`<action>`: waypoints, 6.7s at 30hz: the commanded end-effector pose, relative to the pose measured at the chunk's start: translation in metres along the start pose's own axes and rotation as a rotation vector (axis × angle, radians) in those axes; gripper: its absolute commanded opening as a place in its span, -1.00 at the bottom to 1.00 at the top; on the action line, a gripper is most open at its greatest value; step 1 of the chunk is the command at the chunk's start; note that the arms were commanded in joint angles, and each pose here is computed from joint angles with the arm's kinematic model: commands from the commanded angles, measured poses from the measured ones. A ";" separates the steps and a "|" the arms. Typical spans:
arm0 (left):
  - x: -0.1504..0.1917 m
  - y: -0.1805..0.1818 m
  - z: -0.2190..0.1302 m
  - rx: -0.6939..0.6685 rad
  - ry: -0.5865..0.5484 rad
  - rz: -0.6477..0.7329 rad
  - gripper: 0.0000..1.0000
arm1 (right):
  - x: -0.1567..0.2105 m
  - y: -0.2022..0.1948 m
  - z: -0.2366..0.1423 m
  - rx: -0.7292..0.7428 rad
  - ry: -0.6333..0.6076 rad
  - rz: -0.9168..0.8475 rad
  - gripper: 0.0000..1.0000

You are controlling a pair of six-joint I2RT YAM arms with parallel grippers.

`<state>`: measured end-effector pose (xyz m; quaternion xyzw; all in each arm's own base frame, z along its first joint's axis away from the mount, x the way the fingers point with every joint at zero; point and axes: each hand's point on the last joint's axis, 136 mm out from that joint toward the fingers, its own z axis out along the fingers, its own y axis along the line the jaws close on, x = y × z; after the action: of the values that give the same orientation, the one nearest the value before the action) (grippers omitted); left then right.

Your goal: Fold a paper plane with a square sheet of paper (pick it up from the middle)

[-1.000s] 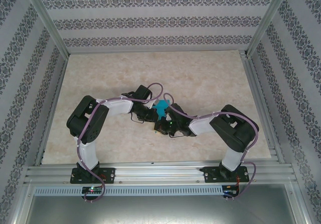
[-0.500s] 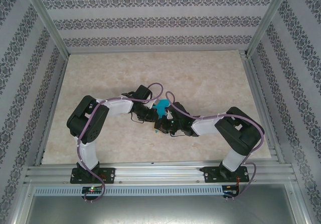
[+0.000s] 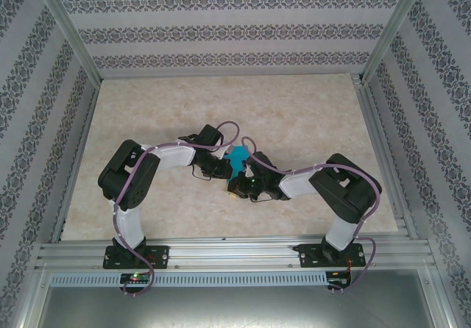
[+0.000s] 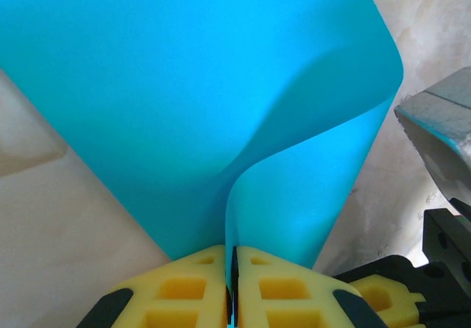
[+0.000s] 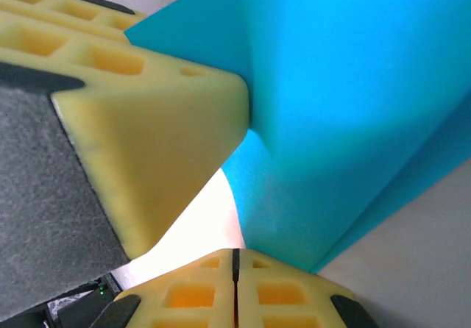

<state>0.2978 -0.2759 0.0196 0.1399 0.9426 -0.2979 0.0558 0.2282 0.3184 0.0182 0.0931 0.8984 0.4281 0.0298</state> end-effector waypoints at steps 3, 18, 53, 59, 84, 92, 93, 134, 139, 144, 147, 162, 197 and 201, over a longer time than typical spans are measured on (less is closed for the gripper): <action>0.013 0.010 0.008 -0.031 0.064 -0.007 -0.75 | -0.016 0.007 -0.025 -0.023 -0.067 -0.009 -0.86; 0.012 0.009 0.008 -0.032 0.062 -0.007 -0.75 | -0.041 0.018 -0.025 -0.062 -0.064 -0.004 -0.87; 0.015 0.011 0.009 -0.034 0.077 -0.002 -0.74 | -0.055 0.015 -0.036 -0.038 -0.097 -0.015 -0.84; 0.015 0.011 0.009 -0.035 0.079 -0.003 -0.74 | -0.066 0.005 -0.030 -0.019 -0.102 0.006 -0.84; 0.017 0.011 0.009 -0.039 0.085 0.002 -0.75 | -0.085 0.006 -0.037 -0.024 -0.120 0.005 -0.82; 0.018 0.012 0.008 -0.042 0.088 0.003 -0.75 | -0.087 -0.042 -0.027 0.110 -0.123 0.049 -0.82; 0.019 0.013 0.008 -0.044 0.090 0.003 -0.75 | -0.086 -0.047 -0.026 0.129 -0.119 0.050 -0.82; 0.017 0.011 0.006 -0.044 0.094 0.011 -0.75 | -0.109 0.017 -0.057 -0.026 -0.130 -0.061 -0.78; 0.016 0.011 0.006 -0.045 0.094 0.009 -0.74 | -0.103 0.009 -0.040 -0.015 -0.103 -0.044 -0.78; 0.017 0.011 0.005 -0.049 0.098 0.009 -0.75 | -0.104 -0.015 -0.034 0.029 -0.106 -0.013 -0.79; 0.017 0.011 0.006 -0.048 0.099 0.010 -0.75 | -0.101 -0.034 -0.032 0.086 -0.100 -0.001 -0.79; -0.002 0.000 -0.017 -0.077 0.029 0.022 -0.38 | -0.087 -0.065 -0.030 0.174 -0.089 0.055 -0.86; 0.028 -0.035 0.028 0.139 0.138 -0.254 -0.59 | -0.083 -0.071 -0.027 0.180 -0.101 0.102 -0.86; 0.040 -0.027 0.028 0.115 0.151 -0.264 -0.60 | -0.083 -0.073 -0.027 0.187 -0.101 0.104 -0.86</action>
<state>0.2718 -0.3174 0.0205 0.0542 0.9264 -0.3714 -0.0314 0.3183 0.2573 0.0148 0.1314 0.9028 0.4013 0.0818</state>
